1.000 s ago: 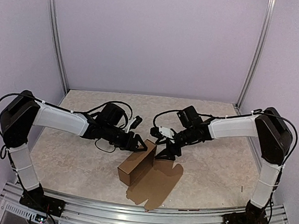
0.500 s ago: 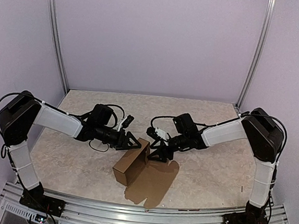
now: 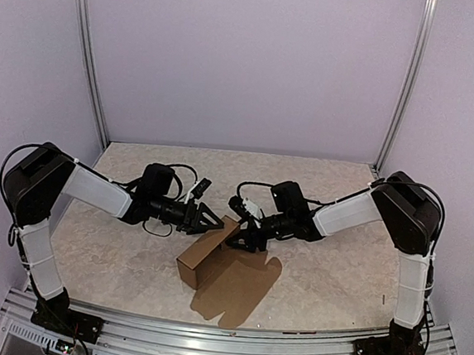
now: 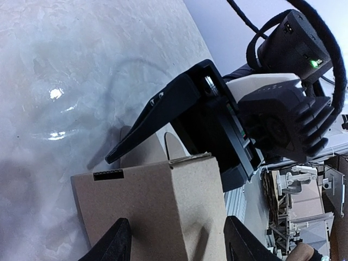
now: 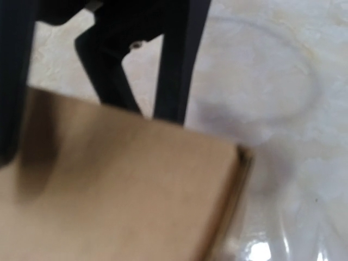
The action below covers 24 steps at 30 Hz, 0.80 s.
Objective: Fold the paper box
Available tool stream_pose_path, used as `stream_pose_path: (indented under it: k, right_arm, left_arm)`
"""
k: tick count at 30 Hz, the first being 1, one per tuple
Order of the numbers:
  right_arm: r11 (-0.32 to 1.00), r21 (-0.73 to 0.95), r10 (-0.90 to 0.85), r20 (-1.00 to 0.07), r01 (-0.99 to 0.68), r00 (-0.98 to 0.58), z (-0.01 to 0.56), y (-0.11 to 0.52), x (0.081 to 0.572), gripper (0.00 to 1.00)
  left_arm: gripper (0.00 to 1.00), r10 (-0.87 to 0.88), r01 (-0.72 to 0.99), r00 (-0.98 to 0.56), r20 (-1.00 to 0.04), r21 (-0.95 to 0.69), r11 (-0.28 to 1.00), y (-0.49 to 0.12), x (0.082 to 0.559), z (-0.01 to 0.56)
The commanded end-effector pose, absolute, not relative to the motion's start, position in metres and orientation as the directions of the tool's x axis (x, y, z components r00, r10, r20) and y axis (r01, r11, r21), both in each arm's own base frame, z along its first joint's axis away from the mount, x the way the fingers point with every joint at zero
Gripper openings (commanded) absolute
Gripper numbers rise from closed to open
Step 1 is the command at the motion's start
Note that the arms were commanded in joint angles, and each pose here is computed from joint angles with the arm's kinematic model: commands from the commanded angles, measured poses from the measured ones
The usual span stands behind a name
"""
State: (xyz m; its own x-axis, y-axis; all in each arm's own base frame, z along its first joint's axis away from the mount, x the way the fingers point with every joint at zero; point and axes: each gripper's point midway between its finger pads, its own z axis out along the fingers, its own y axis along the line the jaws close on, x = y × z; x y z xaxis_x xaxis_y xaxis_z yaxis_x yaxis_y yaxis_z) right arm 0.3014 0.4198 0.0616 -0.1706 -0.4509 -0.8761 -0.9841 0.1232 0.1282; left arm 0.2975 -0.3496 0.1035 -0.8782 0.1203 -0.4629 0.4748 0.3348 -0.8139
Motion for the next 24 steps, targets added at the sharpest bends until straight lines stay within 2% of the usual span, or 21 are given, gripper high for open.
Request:
stream_pose_path:
  k: [1, 5, 6, 12, 18, 24]
  right_arm:
    - [0.156, 0.138, -0.379, -0.906, -0.978, -0.188, 0.076, 0.436, 0.315, 0.46]
    - [0.217, 0.175, -0.375, -0.893, -0.96, -0.247, 0.069, 0.437, 0.325, 0.21]
    - [0.243, 0.184, -0.373, -0.889, -0.953, -0.266, 0.068, 0.437, 0.329, 0.17]
    - [0.399, 0.235, -0.365, -0.846, -0.886, -0.389, 0.06, 0.428, 0.347, 0.17]
    - [0.411, 0.278, -0.346, -0.834, -0.868, -0.43, 0.063, 0.433, 0.351, 0.19]
    - [0.509, 0.325, -0.311, -0.794, -0.797, -0.523, 0.058, 0.435, 0.37, 0.17]
  left_arm:
    - [0.57, 0.135, 0.457, -0.89, -0.436, -0.848, 0.269, -0.355, 0.293, 0.104]
    - [0.57, 0.127, 0.433, -0.901, -0.414, -0.862, 0.262, -0.355, 0.295, 0.1]
    - [0.56, 0.123, 0.427, -0.904, -0.409, -0.865, 0.264, -0.354, 0.296, 0.099]
    - [0.56, 0.089, 0.396, -0.918, -0.386, -0.878, 0.27, -0.348, 0.301, 0.097]
    - [0.56, 0.053, 0.357, -0.933, -0.355, -0.901, 0.247, -0.348, 0.305, 0.098]
    - [0.56, 0.01, 0.317, -0.947, -0.321, -0.928, 0.198, -0.352, 0.309, 0.1]
